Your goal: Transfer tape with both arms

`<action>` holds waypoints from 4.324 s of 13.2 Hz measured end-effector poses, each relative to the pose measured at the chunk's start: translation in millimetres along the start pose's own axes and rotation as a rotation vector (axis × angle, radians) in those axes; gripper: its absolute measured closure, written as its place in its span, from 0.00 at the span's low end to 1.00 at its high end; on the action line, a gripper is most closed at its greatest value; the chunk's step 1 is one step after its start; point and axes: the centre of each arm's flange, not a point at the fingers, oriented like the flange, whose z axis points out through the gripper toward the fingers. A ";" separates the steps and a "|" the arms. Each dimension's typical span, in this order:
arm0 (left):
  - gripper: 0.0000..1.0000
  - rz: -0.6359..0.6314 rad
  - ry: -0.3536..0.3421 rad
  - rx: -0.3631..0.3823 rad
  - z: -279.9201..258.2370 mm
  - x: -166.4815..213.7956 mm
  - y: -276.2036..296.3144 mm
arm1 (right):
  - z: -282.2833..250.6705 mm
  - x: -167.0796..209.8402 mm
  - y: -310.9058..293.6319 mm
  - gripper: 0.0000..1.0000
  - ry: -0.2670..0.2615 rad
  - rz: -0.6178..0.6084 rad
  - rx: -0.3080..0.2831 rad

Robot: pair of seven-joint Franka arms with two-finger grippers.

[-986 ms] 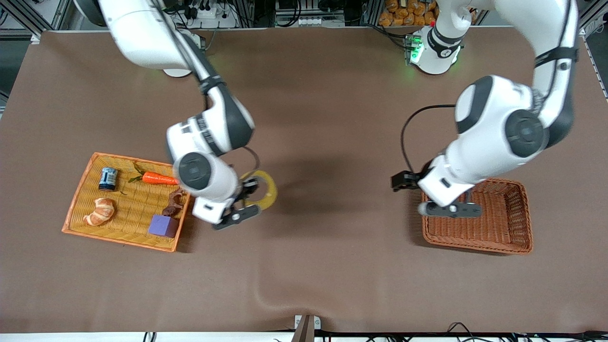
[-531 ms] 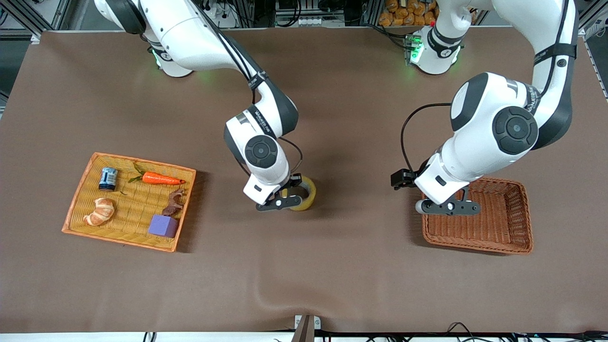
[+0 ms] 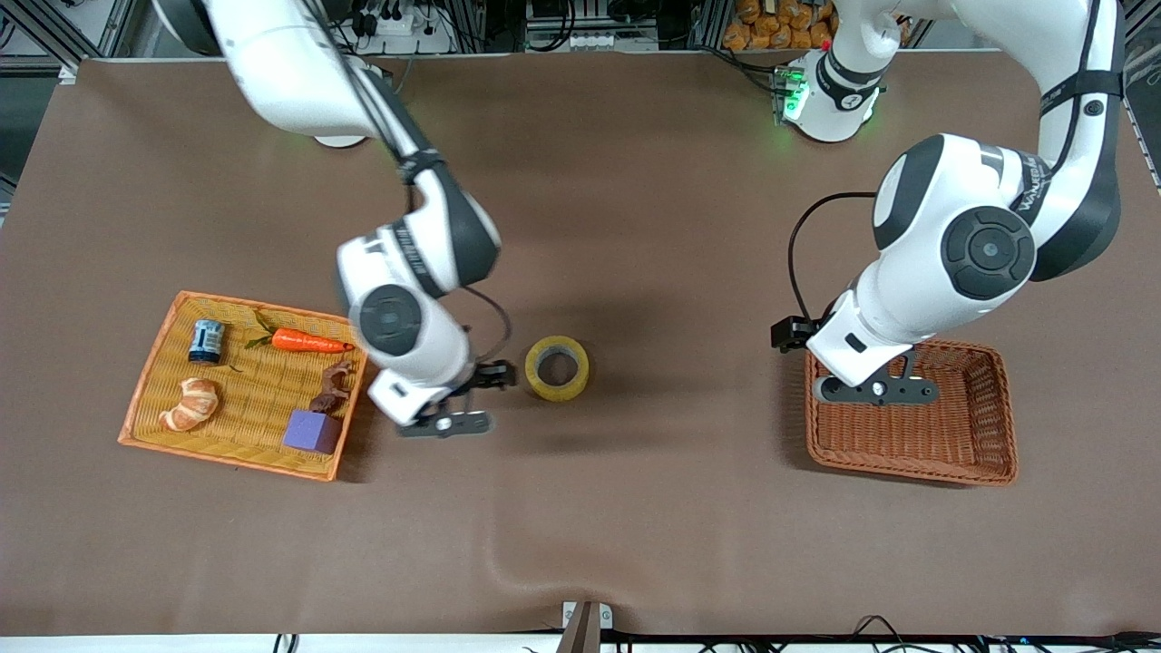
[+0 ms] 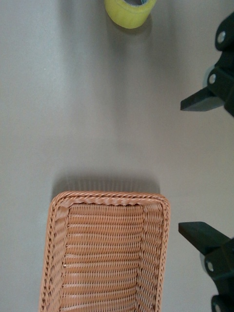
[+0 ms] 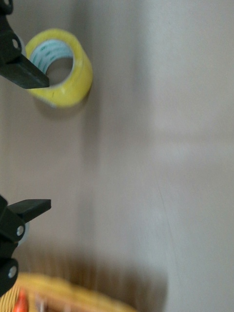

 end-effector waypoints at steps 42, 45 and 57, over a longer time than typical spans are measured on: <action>0.78 -0.234 0.078 0.062 65.3 39.9 -7.3 | -238.4 -157.6 335.0 0.00 -0.016 0.055 -0.064; 0.78 -0.154 -0.010 0.081 90.0 45.7 -116.0 | -237.8 -156.2 325.8 0.00 -0.015 0.044 -0.059; 0.29 -0.060 0.151 0.028 123.6 45.2 -240.3 | -248.1 -155.9 313.0 0.00 0.030 0.038 -0.043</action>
